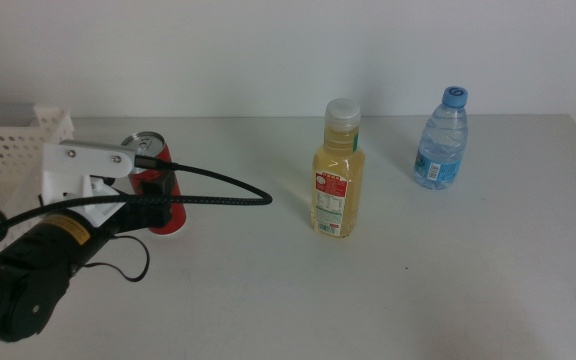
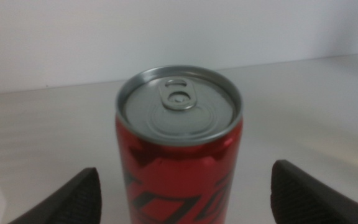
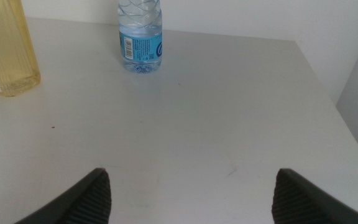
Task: Use arms to grab the bottles and put them into the dustbin to the left of the table.
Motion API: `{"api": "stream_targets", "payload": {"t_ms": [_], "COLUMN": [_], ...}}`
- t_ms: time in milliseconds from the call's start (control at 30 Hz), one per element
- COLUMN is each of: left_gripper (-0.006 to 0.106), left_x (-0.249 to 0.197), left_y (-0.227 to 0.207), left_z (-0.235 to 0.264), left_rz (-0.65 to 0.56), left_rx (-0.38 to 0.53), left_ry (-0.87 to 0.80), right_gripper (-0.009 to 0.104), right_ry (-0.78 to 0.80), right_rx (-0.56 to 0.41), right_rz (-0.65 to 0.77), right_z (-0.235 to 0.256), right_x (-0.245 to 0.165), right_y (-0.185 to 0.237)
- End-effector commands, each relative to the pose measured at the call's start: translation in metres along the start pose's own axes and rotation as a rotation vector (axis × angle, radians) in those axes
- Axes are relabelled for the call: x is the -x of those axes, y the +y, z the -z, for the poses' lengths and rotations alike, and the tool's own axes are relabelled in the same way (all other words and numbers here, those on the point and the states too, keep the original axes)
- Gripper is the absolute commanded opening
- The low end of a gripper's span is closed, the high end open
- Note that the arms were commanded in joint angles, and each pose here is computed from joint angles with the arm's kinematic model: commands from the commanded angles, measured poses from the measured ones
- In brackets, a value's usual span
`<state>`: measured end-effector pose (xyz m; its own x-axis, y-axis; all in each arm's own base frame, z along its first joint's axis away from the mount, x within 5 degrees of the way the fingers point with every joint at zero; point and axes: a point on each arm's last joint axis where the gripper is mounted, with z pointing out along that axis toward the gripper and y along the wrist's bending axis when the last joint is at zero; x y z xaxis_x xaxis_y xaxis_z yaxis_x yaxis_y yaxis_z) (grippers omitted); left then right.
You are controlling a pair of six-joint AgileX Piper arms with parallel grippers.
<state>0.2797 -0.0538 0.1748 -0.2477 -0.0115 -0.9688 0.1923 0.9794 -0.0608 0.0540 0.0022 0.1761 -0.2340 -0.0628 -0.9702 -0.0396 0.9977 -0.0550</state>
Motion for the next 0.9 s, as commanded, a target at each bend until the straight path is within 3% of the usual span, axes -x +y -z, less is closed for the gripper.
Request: {"api": "stream_targets", "payload": {"t_ms": [0, 567, 667, 867], "left_gripper": [0.093, 0.091, 0.077, 0.027], "left_x": [0.020, 0.000, -0.001, -0.001], "left_y": [-0.003, -0.001, -0.001, -0.008], "left_z": [-0.008, -0.067, -0.068, -0.068], "left_rz": [0.002, -0.042, -0.038, -0.082], "left_rx": [-0.019, -0.026, -0.027, -0.091], "left_ry": [-0.117, -0.177, -0.188, -0.188], "right_gripper": [0.066, 0.066, 0.066, 0.066], "right_ry": [-0.107, -0.107, -0.107, -0.107], "right_rx": [-0.021, -0.021, -0.021, -0.021], "right_rz": [0.016, 0.016, 0.016, 0.016], "right_z": [0.003, 0.003, 0.003, 0.003], "right_x": [0.011, 0.011, 0.011, 0.011], "right_y": [-0.002, -0.002, -0.002, -0.002]}}
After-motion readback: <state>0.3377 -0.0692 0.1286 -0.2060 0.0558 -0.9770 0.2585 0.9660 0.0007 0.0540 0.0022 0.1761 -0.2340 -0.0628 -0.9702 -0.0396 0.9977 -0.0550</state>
